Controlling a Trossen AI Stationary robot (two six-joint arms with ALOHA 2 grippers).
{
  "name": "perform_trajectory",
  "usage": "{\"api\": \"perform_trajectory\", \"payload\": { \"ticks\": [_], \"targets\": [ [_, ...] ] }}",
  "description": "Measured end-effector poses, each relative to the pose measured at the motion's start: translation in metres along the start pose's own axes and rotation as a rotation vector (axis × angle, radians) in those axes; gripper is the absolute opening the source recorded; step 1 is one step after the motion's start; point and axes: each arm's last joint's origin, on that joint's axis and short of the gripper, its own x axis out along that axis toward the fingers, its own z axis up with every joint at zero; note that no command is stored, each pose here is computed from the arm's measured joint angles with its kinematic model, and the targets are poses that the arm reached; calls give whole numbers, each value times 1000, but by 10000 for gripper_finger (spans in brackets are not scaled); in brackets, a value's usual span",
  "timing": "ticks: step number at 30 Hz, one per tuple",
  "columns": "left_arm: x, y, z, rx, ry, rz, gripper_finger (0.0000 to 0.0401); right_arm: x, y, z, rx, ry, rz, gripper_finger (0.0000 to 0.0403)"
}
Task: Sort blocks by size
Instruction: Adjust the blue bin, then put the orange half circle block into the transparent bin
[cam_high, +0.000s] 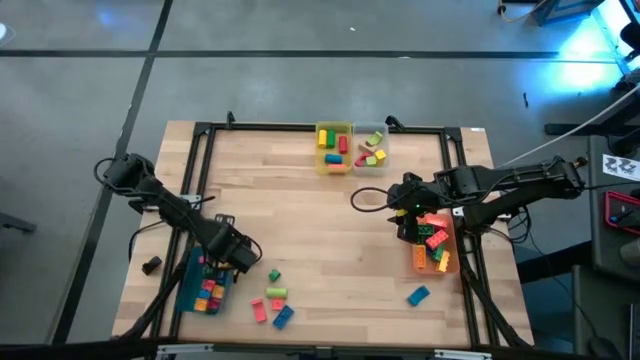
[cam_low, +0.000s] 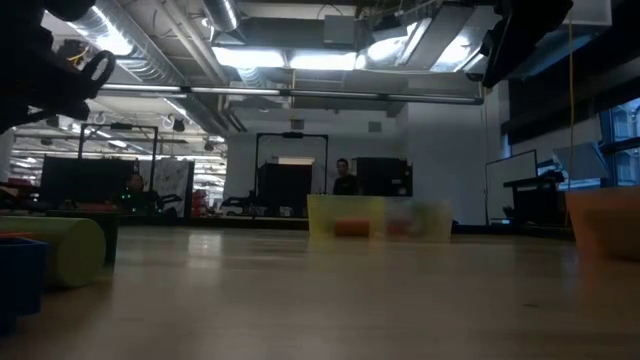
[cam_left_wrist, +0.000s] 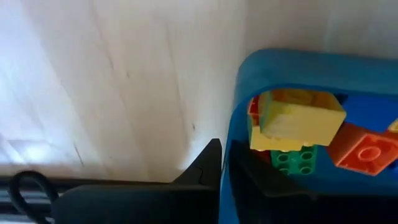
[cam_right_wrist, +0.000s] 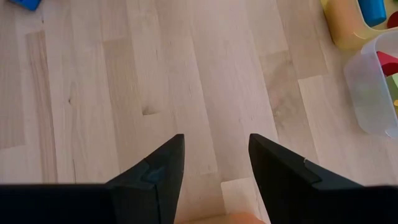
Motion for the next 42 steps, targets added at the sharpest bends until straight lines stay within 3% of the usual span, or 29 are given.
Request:
{"api": "perform_trajectory", "payload": {
  "ticks": [9,15,24,30,36,38,42],
  "targets": [
    [0,0,0,-137,0,3,65,0,0,0,0,0,0,182],
    [-2,1,-1,-167,11,9,109,0,0,0,0,0,0,182],
    [-36,-1,0,-222,9,5,115,0,0,0,1,0,0,182],
    [-60,-9,14,-390,-136,-110,114,0,0,0,7,0,0,182],
    [-73,-23,38,-604,-348,-347,114,0,0,0,8,0,0,182],
    [-74,-29,46,-628,-414,-426,114,0,0,0,8,0,0,182],
    [-70,-43,54,-570,-523,-539,114,0,0,0,7,5,-1,182]
  ]
}}
